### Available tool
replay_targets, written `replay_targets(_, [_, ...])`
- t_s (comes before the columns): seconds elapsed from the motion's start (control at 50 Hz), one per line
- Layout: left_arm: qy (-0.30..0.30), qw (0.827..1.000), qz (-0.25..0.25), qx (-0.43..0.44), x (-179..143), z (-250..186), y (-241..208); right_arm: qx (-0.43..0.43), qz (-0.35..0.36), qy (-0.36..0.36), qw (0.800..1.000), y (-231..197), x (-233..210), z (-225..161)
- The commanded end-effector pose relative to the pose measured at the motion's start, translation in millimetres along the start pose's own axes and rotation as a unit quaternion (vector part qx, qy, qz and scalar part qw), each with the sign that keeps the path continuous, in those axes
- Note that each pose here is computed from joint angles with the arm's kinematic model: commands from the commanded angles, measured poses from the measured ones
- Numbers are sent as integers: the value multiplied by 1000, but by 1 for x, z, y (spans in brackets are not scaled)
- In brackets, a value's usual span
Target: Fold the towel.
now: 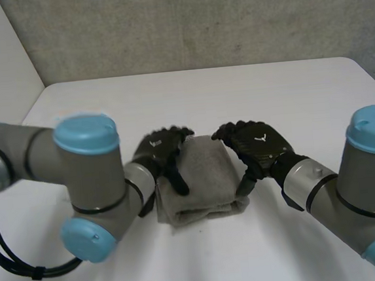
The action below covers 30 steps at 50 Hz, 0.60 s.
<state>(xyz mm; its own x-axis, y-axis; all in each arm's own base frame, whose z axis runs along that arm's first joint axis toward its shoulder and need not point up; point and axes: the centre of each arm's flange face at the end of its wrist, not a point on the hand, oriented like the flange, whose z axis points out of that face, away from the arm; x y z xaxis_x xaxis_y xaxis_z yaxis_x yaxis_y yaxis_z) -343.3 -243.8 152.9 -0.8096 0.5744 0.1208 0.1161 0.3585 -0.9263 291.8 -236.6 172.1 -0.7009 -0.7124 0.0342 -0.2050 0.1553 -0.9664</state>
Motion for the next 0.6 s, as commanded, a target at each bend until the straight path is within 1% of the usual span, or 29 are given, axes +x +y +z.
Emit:
replay_targets(0.02, [-19, 999, 2, -37, -4, 6, 28, -30, 4, -10, 999, 22, -1, 25])
replay_targets(0.06, [-37, 999, 4, -36, -8, 7, 28, -38, 6, -12, 999, 26, -1, 30])
replay_targets(0.18, [-48, 999, 4, -17, -9, 3, 14, -64, 4, -14, 998, 35, -6, 40])
replay_targets(0.22, [-47, 999, 3, 8, -7, -4, -5, -62, 1, -10, 998, 32, -6, 41])
replay_targets(0.24, [-47, 999, 3, 9, -7, -4, -5, -57, -1, -2, 998, 27, -5, 40])
replay_targets(0.26, [-45, 999, 3, 23, -6, -8, -16, -43, -5, 8, 999, 16, -3, 38])
replay_targets(0.28, [-44, 998, 3, 38, -4, -13, -27, -43, -5, 8, 999, 16, -3, 38])
replay_targets(0.3, [-44, 998, 3, 38, -4, -13, -27, -20, -8, 22, 1000, -2, 0, 33])
replay_targets(0.32, [-44, 997, 2, 57, -4, -20, -43, 9, -13, 40, 999, -24, 4, 26])
replay_targets(0.34, [-44, 997, 2, 58, -4, -20, -43, 9, -13, 40, 999, -24, 4, 26])
replay_targets(0.36, [-42, 996, 3, 76, -2, -30, -59, 40, -18, 64, 997, -46, 9, 18])
replay_targets(0.38, [-44, 995, 5, 92, -2, -40, -74, 40, -18, 64, 997, -46, 9, 18])
replay_targets(0.4, [-44, 995, 5, 92, -2, -40, -74, 68, -22, 92, 993, -67, 16, 9])
replay_targets(0.44, [-51, 990, 12, 128, -4, -64, -108, 122, -28, 142, 982, -109, 26, -11])
replay_targets(0.46, [-51, 990, 12, 128, -4, -65, -108, 122, -28, 143, 982, -109, 26, -11])
replay_targets(0.48, [-67, 987, 13, 148, -12, -77, -126, 137, -32, 168, 976, -125, 32, -22])
replay_targets(0.5, [-90, 982, 10, 167, -23, -90, -145, 137, -32, 168, 976, -125, 32, -22])
replay_targets(0.52, [-90, 982, 10, 168, -23, -91, -145, 142, -32, 193, 970, -137, 41, -32])
replay_targets(0.54, [-117, 976, 6, 181, -35, -102, -159, 139, -29, 212, 967, -145, 50, -42])
replay_targets(0.56, [-138, 973, 3, 185, -46, -113, -169, 139, -29, 212, 967, -145, 50, -42])
replay_targets(0.6, [-147, 972, 2, 183, -50, -122, -175, 126, -25, 230, 965, -155, 63, -54])
